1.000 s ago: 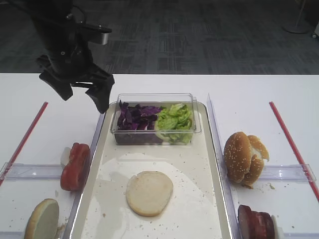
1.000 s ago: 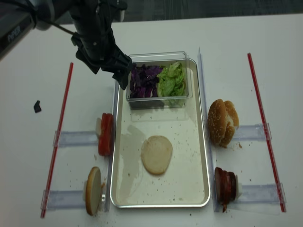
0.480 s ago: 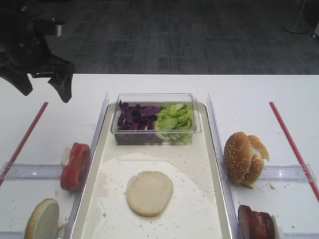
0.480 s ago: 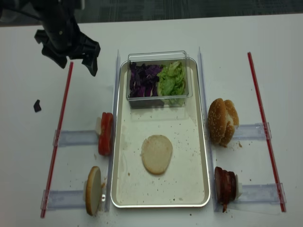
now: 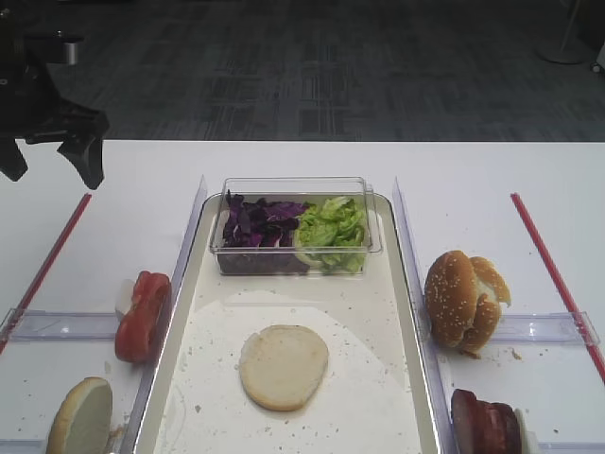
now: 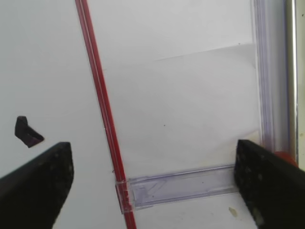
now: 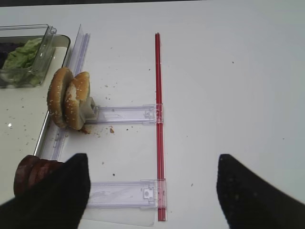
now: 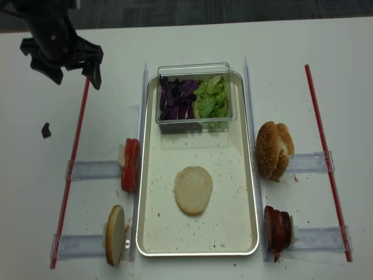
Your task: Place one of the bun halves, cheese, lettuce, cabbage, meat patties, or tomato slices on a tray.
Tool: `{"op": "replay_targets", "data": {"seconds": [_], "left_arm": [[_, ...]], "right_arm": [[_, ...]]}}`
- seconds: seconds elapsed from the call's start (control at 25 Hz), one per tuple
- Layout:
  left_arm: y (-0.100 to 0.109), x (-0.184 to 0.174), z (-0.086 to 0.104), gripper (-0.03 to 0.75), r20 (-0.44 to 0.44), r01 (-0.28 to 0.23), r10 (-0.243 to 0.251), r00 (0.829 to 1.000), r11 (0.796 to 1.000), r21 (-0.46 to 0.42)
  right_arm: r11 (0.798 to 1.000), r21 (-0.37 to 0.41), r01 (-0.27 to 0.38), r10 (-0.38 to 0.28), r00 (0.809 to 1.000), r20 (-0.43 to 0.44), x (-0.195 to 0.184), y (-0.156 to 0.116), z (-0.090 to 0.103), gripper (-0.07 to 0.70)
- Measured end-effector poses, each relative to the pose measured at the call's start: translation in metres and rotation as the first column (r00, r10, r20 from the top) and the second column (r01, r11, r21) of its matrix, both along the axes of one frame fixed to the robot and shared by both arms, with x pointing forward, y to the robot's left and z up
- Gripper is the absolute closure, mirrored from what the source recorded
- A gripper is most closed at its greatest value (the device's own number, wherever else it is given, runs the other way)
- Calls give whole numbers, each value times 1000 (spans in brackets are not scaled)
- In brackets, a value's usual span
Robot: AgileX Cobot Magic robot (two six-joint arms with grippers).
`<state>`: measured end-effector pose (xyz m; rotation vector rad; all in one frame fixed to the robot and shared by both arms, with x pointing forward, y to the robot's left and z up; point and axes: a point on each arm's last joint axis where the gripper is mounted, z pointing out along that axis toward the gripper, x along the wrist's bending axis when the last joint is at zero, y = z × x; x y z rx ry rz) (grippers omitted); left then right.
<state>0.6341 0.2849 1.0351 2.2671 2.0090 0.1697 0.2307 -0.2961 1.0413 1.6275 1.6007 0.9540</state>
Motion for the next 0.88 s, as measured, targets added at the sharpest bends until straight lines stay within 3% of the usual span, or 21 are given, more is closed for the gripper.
{"op": "replay_targets", "data": {"seconds": [0.4, 0.88], "left_arm": [[0, -1, 3, 146, 7, 0, 0, 1000, 1000, 0], [2, -57, 64, 160, 133, 4, -3, 991, 1000, -4]], "right_arm": [[1000, 0, 0, 0, 1000, 0, 0, 0, 0, 61], [1000, 0, 0, 0, 1000, 0, 0, 0, 0, 61]]}}
